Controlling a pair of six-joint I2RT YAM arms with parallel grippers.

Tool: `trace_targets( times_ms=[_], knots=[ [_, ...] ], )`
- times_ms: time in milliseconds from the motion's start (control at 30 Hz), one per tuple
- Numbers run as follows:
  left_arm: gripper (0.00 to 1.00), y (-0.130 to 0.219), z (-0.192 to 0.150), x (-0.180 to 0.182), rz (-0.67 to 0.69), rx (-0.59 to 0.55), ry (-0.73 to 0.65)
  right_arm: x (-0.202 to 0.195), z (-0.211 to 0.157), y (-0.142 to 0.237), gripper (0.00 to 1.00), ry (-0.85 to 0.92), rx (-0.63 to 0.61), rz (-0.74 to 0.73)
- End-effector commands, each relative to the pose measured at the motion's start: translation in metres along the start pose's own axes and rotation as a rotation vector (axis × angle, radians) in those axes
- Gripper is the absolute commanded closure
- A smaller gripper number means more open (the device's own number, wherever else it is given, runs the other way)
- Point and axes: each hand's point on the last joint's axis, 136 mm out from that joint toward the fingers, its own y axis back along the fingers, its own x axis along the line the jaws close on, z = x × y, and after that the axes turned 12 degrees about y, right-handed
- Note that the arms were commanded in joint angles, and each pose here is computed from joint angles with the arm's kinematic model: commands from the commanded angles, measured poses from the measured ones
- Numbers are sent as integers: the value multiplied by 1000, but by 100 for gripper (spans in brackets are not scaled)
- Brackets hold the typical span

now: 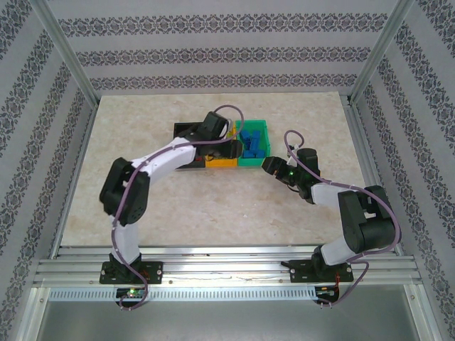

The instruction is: Sort the legos into containers by color

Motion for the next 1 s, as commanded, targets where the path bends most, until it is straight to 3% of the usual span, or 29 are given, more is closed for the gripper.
trace_targets(
  times_ms=[0,300,533,833,900,967],
  knots=[
    [36,28,21,1,-17,-177,-53,1,-1,2,38,5,-9,4],
    [35,48,-25,92,68,-197,80,9,-1,3,38,17,-15,20],
    [34,94,-28,138,103,-323,153,10,0,6,38,56,-25,-2],
    [22,148,-23,197,239,-486,222,11,8,16,37,148,-69,-57],
    [12,156,-21,209,261,-529,238,9,12,21,37,170,-77,-78],
    [11,162,-18,221,281,-574,251,9,18,28,36,192,-98,-88]
  ],
)
